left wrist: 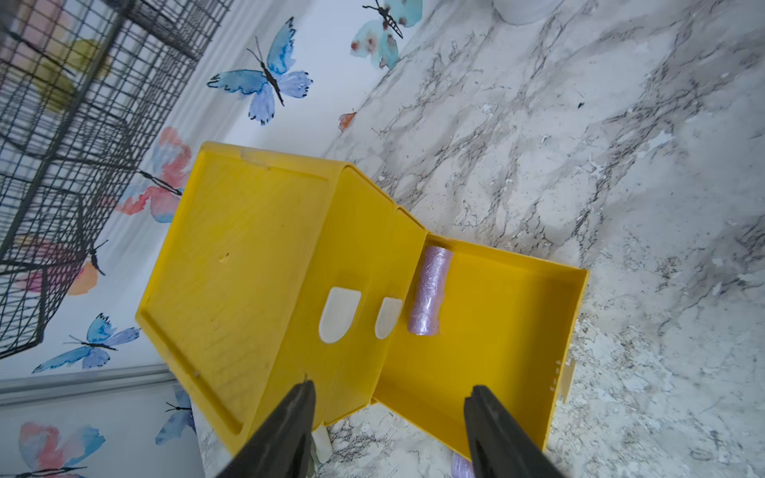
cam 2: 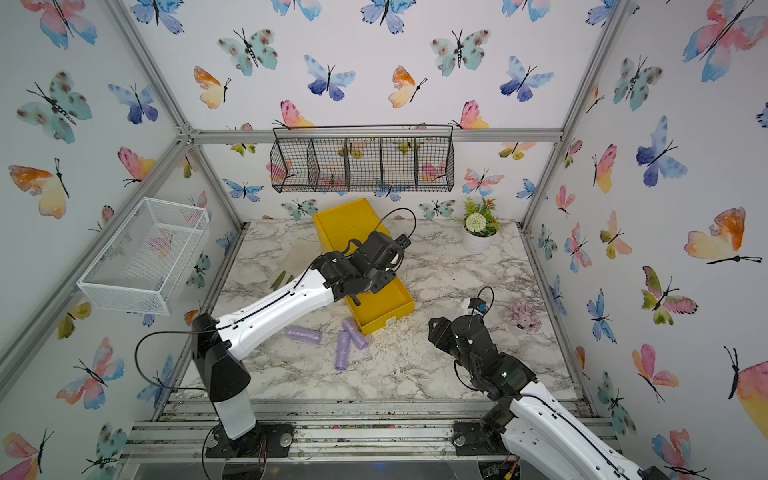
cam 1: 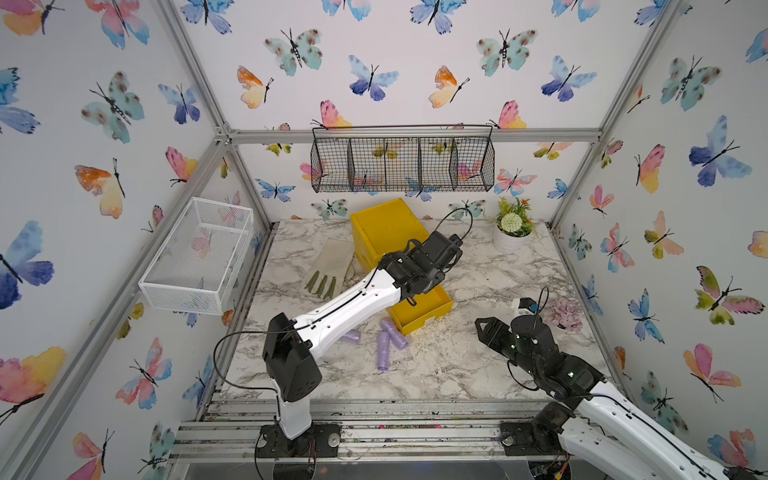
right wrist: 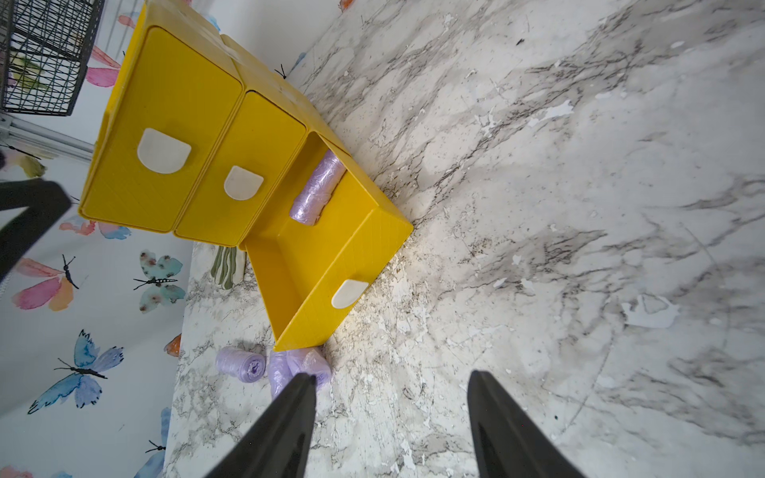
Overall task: Sort the rolls of trash bags by color and place them into the drawer
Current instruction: Place the roll of trash bags in the drawer, then pick up the roll of trash bags from the center of the board.
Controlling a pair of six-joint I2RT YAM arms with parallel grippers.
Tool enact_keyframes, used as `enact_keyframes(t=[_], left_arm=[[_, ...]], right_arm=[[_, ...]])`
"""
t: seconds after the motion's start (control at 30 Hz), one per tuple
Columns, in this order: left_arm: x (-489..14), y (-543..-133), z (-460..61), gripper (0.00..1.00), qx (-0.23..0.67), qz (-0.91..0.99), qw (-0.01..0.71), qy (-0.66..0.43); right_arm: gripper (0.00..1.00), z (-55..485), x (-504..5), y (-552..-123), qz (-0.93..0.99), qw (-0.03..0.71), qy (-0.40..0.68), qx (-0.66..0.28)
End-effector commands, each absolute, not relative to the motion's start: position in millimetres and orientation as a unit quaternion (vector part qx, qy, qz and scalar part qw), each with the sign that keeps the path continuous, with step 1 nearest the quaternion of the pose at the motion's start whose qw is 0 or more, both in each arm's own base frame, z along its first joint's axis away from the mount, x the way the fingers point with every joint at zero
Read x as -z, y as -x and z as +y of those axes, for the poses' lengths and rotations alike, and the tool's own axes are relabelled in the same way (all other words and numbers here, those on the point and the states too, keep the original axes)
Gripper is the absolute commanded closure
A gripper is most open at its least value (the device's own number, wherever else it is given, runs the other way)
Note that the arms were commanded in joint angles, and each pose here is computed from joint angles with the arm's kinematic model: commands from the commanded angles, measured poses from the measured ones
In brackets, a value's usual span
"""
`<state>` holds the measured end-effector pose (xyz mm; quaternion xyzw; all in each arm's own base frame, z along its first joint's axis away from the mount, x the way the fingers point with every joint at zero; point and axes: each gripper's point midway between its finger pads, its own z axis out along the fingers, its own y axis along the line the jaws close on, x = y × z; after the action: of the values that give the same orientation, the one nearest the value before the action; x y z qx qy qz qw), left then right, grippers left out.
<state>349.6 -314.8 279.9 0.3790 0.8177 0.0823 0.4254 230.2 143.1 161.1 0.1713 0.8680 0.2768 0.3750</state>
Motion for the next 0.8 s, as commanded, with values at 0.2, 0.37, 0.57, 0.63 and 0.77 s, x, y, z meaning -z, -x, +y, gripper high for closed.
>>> enact_keyframes(t=[0.2,0.37,0.57,0.63,0.77], left_arm=[[-317.4,-333.2,-243.3,0.31,-0.067,0.819,0.513,-0.247],[-324.6,-321.8,-205.2,0.29,-0.038,0.821,0.537,-0.189],[-315.7,-320.6,-146.8,0.28,0.005,0.83,0.548,-0.102],[-303.5,-322.8,-124.3,0.28,0.016,0.84,0.539,-0.069],[-281.3,-325.3,-90.1,0.27,0.03,0.854,0.519,-0.018]], right_arm=[[0.37,161.0,-181.3,-239.9,0.861,0.382,-0.147,-0.302],[0.38,168.3,-183.3,-243.1,0.861,0.38,-0.137,-0.31],[0.39,188.5,-174.2,-245.7,0.868,0.352,-0.117,-0.33],[0.39,197.7,-168.2,-246.6,0.87,0.339,-0.111,-0.342],[0.4,213.4,-156.5,-247.3,0.876,0.311,-0.099,-0.355]])
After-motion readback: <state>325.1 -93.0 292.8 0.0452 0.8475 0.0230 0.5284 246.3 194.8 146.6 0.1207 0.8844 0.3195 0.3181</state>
